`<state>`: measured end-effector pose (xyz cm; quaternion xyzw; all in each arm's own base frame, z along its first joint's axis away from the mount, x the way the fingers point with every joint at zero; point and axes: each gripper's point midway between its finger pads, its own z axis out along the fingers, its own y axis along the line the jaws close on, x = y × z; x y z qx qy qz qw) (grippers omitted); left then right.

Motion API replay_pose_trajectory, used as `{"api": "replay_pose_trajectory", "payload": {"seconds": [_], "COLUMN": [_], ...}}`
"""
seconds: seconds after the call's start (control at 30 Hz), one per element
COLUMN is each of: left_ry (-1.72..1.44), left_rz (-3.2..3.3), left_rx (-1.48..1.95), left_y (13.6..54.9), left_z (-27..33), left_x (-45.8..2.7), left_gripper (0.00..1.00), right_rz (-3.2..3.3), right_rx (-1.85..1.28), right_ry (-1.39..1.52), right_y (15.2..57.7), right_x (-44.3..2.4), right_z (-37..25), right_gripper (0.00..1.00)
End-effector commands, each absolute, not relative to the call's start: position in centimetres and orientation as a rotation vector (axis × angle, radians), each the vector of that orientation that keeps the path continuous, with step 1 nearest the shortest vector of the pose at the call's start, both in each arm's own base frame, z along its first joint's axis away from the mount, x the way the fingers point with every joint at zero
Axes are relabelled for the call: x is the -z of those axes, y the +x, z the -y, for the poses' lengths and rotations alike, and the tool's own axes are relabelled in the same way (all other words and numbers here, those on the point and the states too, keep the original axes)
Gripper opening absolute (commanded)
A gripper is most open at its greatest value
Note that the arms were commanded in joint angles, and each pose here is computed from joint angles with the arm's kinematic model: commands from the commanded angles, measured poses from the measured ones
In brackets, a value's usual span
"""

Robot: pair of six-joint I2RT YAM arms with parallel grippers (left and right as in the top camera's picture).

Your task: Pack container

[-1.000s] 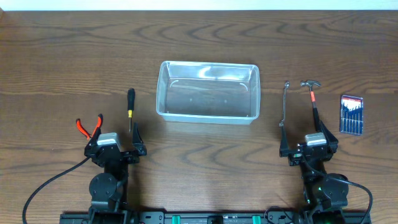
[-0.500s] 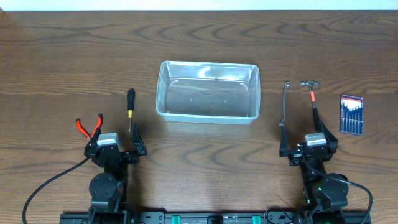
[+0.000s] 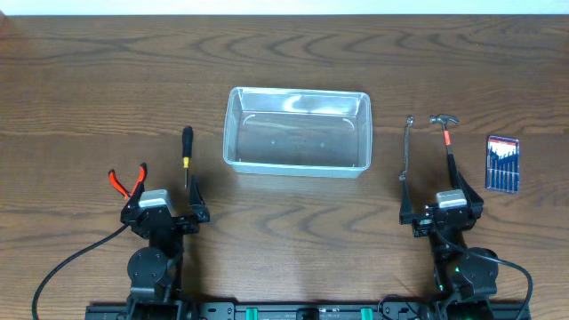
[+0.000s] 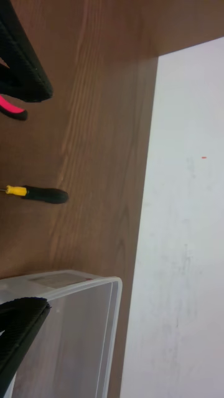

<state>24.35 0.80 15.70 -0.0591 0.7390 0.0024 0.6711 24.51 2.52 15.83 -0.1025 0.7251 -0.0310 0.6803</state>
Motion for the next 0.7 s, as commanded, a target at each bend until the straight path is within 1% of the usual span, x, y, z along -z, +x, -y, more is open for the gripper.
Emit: {"api": "replay_pose_trajectory", "payload": {"seconds": [0.0, 0.1, 0.2, 0.67], "left_ry": [-0.153, -0.166, -0.181, -0.181], "left_rz": [-1.706, -1.703, -1.704, -1.704], "left_rx": [-0.031, -0.019, -0.004, -0.005], "left_y": [24.32, 24.33, 24.32, 24.32], "left_z": [-1.28, -1.28, -1.26, -1.27], "left_x": [-13.96, -14.01, -13.96, -13.96], "left_gripper": [0.98, 0.98, 0.98, 0.98], "right_rz": [-1.633, -1.641, -1.642, -1.642], "right_rx": [0.032, -0.045, -0.066, -0.066], "right_ry": [-0.176, -0.093, -0.071, -0.072], "right_y": [24.52, 24.52, 24.52, 24.52], "right_x": [-15.74, -15.71, -15.73, -15.72], "right_z": [-2.26, -2.26, -2.26, -2.26], "right_gripper": [0.99, 0.99, 0.99, 0.99]}}
